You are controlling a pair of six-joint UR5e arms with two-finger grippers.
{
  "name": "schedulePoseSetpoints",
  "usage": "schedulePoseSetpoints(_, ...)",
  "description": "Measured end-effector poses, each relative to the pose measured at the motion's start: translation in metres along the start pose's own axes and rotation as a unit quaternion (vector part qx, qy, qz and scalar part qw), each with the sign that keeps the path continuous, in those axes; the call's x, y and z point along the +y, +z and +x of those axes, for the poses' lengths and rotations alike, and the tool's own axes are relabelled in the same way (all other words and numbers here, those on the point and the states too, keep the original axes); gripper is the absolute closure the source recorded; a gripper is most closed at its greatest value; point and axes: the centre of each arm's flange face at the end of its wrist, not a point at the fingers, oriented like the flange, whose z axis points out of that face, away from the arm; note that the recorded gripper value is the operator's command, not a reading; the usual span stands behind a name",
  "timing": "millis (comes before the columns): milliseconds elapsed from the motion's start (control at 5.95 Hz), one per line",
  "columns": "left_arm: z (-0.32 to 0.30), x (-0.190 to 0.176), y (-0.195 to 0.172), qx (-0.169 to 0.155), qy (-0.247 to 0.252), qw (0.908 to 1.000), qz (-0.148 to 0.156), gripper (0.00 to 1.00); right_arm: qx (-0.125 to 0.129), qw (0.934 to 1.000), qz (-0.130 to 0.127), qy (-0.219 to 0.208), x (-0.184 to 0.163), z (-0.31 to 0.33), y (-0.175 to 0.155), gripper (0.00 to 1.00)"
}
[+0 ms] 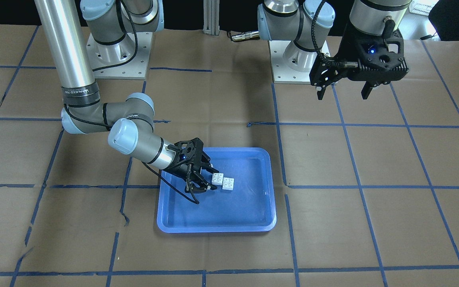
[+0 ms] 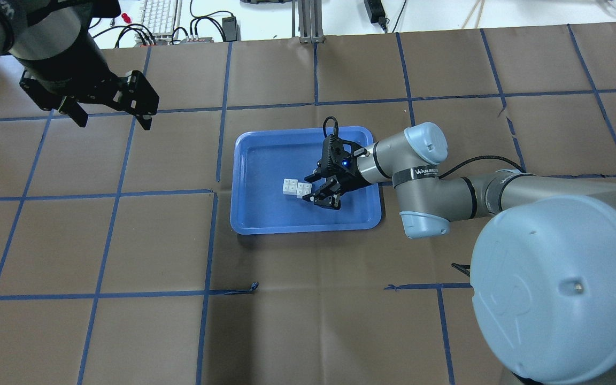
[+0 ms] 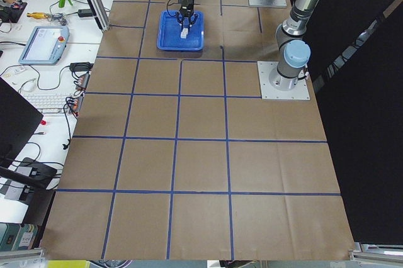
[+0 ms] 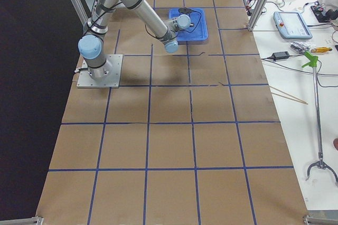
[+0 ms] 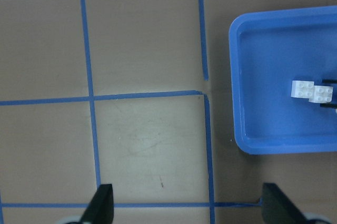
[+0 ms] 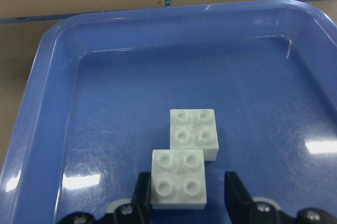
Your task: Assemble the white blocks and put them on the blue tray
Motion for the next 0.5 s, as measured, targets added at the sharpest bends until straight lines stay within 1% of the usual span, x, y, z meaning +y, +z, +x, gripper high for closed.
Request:
schedulePoseSetpoints(168,-0.0003,0.0025,-0.0004,-0.002,-0.001,1.0000,0.003,0.00,0.000,1.0000,0.001,0.001,0.0013,0.0008,0.0006,0.44)
schedulePoseSetpoints(504,0.0042,-0.0070,0.0064,-0.002,0.002,0.9999,0.013,0.00,0.003,1.0000,0.001,-0.002,-0.0004,0.0038,0.0000,0.45)
